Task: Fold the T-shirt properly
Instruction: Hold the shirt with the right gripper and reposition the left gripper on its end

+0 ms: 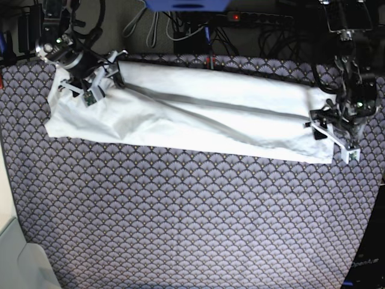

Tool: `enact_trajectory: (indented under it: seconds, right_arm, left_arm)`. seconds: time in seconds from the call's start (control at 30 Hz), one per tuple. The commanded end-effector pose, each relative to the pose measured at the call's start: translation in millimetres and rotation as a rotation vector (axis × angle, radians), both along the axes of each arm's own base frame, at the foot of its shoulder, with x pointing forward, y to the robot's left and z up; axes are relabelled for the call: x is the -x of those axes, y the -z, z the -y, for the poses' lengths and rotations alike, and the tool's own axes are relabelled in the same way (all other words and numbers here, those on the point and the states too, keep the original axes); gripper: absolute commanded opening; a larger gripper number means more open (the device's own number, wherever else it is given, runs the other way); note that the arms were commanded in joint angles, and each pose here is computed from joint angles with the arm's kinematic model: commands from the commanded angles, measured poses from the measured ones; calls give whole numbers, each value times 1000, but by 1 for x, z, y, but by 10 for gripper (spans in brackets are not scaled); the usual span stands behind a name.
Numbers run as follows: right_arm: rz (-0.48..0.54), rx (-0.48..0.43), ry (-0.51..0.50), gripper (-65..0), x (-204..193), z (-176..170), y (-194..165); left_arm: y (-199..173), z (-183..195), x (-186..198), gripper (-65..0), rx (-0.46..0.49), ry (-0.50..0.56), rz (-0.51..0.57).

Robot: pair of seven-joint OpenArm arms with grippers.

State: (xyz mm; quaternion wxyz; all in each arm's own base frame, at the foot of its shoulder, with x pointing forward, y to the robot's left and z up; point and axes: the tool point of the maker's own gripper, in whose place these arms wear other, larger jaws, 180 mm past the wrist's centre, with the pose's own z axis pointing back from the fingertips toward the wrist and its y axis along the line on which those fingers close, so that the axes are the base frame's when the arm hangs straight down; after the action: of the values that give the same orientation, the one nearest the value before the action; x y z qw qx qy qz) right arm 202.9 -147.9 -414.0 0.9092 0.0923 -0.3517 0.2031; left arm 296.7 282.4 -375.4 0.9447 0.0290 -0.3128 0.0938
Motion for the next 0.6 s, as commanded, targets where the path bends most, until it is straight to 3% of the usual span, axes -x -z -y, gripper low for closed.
enact_trajectory:
  seconds: [0.0,0.17,0.23,0.43,0.57]
  right_arm:
    - [27,-2,-10,-291,-4,0,-7]
    - [27,-1,-8,-291,-4,0,-7]
    - [27,-1,-7,-291,-4,1,-7]
    - [27,20,-17,-291,-5,7,-7]
    - [28,25,-16,-291,-5,10,-8]
  left_arm:
    - [-10,-5,-11,-250,11,-6,42]
    - [-6,-3,-14,-221,114,34,49]
    - [-12,-7,-16,-221,118,51,74]
    - [-15,-48,-12,-221,123,-39,89]
    - [0,-61,-12,-221,133,-32,43]
